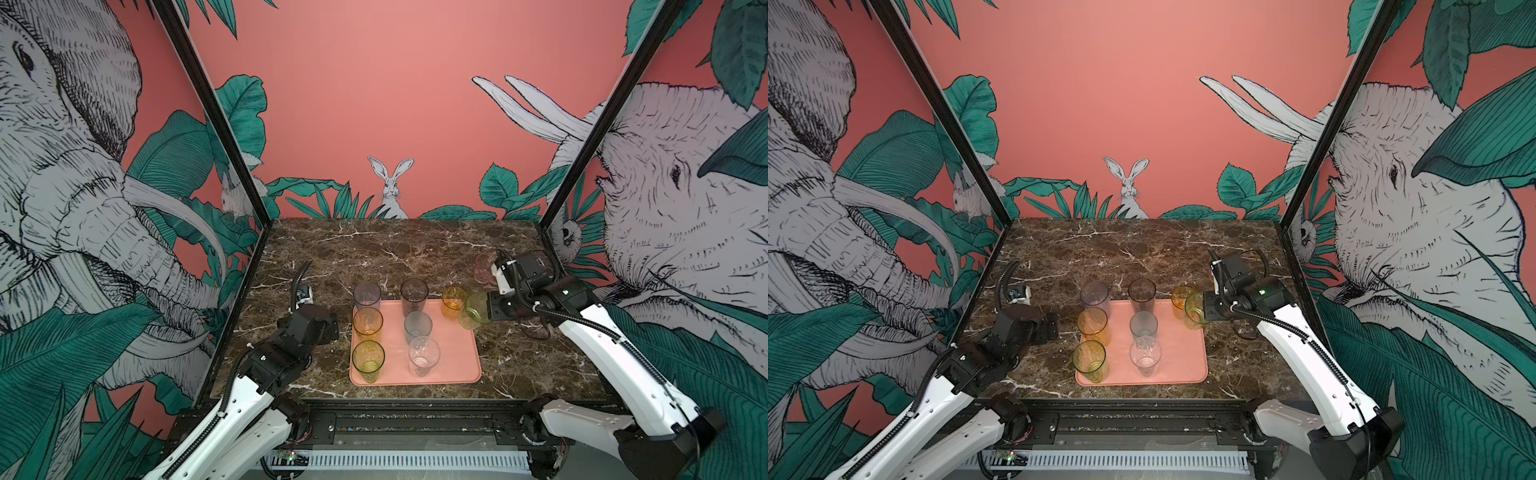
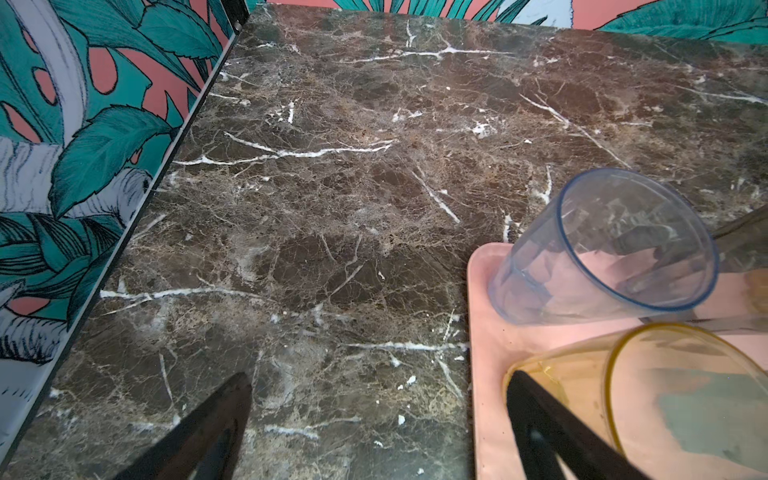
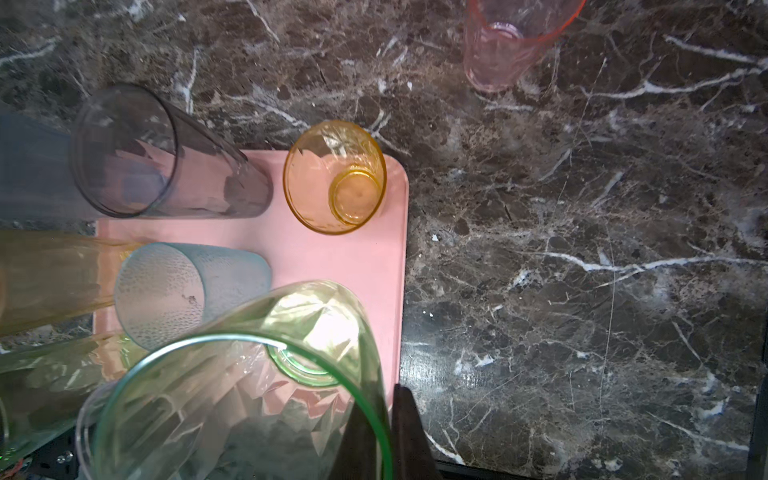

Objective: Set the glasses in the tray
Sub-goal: 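Lower the green glass onto the tray beside the yellow glass and release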

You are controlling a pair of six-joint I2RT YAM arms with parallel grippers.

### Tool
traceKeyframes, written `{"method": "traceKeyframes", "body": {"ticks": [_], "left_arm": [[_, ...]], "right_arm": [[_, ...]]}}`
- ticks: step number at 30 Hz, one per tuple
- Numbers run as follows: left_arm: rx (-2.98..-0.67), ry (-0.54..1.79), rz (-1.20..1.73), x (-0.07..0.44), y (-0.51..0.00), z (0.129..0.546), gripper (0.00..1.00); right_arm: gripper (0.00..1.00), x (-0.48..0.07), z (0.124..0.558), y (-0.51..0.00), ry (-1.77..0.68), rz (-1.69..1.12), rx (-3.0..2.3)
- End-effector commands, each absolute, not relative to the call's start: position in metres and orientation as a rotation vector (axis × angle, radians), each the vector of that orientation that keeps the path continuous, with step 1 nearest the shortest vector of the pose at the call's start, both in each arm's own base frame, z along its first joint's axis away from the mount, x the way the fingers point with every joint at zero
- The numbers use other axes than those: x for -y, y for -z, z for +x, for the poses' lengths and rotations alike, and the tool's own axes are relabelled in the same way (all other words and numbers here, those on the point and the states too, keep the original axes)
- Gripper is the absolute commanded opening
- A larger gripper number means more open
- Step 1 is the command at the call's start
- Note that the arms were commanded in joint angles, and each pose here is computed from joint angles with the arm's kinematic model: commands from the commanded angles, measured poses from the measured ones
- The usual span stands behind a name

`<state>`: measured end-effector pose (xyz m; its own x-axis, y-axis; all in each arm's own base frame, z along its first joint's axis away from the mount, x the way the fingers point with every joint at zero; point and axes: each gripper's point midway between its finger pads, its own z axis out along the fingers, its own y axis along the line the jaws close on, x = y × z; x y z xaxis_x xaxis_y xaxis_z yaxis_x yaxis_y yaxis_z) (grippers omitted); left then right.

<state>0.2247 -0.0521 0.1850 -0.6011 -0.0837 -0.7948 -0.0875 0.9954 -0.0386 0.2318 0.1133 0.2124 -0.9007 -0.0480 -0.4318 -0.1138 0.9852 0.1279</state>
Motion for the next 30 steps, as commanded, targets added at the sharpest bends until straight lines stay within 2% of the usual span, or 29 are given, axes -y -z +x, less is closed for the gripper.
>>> {"method": "traceKeyframes", "body": {"ticks": [1, 11, 30], "left_arm": [[-2.238, -0.013, -0.141, 0.048, -0.178, 0.22, 0.97], [-2.249, 0.002, -0.144, 0.051, -0.175, 0.221, 0.96], [-2.256, 0.011, -0.153, 0.05, -0.17, 0.217, 0.96]], "right_arm": [[0.0, -0.115, 0.23, -0.209, -0.21, -0.092, -2.67], [0.0, -0.121, 0.224, -0.175, -0.197, -0.098, -2.702], [0.0, -0.137, 0.241, -0.131, -0.17, -0.134, -2.745]]}}
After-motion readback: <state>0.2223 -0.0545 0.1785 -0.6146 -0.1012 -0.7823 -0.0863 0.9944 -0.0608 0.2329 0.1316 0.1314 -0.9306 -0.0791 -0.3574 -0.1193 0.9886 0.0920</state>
